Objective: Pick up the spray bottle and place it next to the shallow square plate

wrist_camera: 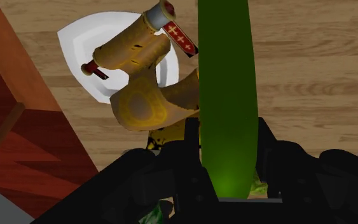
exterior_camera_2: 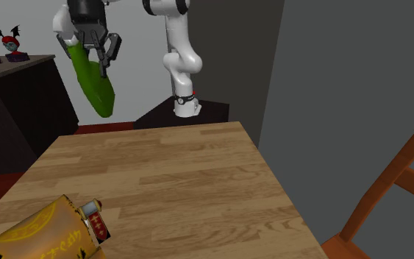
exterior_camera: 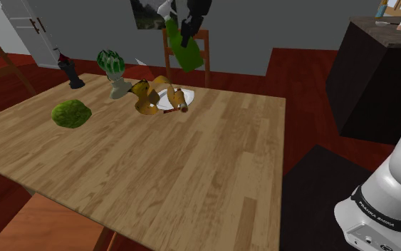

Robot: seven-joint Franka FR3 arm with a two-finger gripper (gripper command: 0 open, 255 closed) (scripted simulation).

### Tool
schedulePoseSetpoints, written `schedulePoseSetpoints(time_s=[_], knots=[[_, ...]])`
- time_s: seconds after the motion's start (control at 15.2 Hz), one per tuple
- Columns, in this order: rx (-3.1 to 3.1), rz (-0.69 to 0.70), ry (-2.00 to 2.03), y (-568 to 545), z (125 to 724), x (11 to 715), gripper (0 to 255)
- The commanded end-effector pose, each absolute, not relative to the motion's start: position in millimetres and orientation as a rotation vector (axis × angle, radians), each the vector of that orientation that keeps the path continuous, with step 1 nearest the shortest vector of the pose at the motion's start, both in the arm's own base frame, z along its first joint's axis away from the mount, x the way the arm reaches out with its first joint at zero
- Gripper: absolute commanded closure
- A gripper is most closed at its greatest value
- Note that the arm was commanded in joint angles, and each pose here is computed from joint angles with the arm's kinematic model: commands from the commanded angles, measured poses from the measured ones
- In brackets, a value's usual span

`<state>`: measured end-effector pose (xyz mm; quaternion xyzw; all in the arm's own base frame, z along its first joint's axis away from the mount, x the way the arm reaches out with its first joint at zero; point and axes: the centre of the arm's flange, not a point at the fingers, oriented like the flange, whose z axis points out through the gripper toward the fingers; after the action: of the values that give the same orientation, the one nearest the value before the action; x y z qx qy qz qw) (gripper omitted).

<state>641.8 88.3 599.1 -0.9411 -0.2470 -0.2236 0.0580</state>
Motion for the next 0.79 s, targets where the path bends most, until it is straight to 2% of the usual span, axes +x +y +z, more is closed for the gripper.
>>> schedulePoseSetpoints(time_s=[0.0,0.53,0.73], knots=[[-2.851,-0.678,-0.751,63.6,601.7,656.8,255],[-2.851,-0.678,-0.751,-22.7,602.1,711.9,255],[-2.851,-0.678,-0.751,-22.7,586.3,711.9,255]])
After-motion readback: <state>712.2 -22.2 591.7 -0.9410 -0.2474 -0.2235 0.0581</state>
